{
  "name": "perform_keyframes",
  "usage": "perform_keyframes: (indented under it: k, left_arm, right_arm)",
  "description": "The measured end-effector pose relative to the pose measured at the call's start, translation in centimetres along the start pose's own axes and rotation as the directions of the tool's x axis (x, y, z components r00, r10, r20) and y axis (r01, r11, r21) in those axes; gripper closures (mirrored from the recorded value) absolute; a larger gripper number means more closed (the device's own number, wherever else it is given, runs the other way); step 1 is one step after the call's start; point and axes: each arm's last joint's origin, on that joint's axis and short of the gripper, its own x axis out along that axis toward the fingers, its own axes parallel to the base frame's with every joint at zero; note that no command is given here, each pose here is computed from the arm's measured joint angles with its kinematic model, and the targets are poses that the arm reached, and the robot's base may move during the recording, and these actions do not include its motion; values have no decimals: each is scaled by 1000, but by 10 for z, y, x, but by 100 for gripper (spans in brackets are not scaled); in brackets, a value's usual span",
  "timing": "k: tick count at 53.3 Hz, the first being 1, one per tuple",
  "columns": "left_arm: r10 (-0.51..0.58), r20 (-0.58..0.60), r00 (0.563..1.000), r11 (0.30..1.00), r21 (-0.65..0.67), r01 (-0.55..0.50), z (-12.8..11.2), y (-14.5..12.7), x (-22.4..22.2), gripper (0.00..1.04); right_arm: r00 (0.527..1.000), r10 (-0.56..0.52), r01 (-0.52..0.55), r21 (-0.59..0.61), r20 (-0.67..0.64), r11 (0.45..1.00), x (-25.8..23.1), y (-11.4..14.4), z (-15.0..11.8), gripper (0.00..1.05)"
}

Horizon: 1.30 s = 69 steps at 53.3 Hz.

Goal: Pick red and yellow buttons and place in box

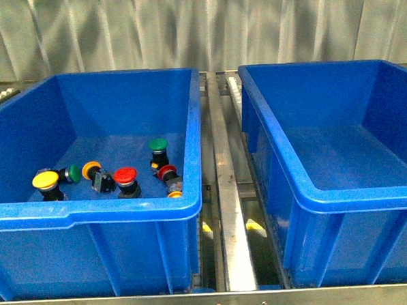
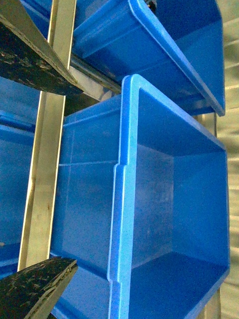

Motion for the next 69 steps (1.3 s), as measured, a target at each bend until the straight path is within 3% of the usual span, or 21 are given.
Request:
perform_keyframes:
  k: [69]
  left_arm:
    - [0,0,1000,1000,0,0,0,0,0,8]
  right_arm:
    - [1000,0,0,0,0,1000,0,0,0,7]
